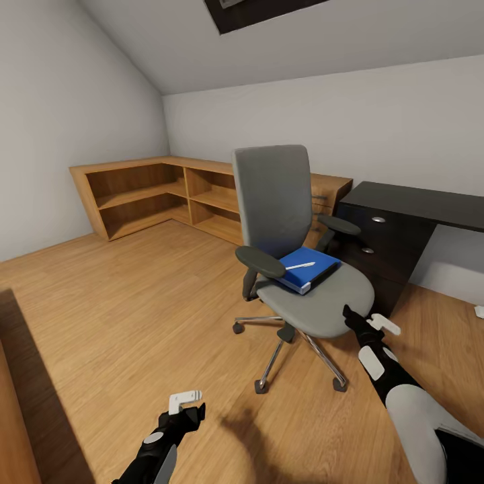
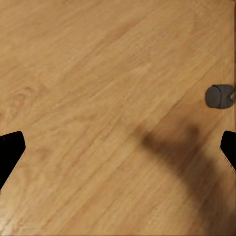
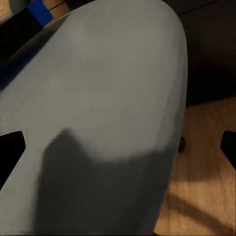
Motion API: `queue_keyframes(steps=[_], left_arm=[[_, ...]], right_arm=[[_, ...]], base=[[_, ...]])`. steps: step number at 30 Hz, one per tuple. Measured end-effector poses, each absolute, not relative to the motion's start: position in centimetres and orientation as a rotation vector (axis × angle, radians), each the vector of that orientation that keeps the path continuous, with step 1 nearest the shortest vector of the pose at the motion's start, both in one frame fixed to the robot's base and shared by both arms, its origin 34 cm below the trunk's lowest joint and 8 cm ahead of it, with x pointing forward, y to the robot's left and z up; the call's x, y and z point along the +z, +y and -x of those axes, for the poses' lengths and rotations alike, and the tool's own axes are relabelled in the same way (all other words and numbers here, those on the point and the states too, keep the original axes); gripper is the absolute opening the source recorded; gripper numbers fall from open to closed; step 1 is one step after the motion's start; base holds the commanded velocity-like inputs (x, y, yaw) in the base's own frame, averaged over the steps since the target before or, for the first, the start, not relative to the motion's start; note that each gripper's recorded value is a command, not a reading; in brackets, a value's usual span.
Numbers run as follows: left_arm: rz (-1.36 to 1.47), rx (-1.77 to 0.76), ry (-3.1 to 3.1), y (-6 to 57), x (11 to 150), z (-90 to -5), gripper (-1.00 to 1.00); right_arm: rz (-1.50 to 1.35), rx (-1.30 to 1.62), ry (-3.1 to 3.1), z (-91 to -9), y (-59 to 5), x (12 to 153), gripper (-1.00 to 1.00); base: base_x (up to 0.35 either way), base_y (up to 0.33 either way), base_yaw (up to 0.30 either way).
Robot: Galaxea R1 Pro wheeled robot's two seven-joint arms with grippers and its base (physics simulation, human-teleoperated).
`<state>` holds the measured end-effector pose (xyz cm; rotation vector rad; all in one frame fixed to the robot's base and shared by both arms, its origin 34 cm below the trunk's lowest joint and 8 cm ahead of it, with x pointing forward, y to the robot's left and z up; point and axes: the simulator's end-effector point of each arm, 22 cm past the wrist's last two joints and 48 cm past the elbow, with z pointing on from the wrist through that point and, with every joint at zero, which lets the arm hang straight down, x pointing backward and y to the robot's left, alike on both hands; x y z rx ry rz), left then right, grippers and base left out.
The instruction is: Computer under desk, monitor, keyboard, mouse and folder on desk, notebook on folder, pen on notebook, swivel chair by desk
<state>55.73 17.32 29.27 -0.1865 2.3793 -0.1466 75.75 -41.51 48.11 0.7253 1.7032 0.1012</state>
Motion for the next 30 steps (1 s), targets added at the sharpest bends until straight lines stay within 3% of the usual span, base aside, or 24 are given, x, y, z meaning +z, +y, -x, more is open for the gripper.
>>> queue_keyframes(steps=[30], left_arm=[[0.197,-0.157,2.32,16.8,30.7,-57.0,1.0]], right_arm=[[-0.732,0.14,1.698,-76.3,-39.0,48.3,1.0]], base=[[0.0,0.0,0.0]])
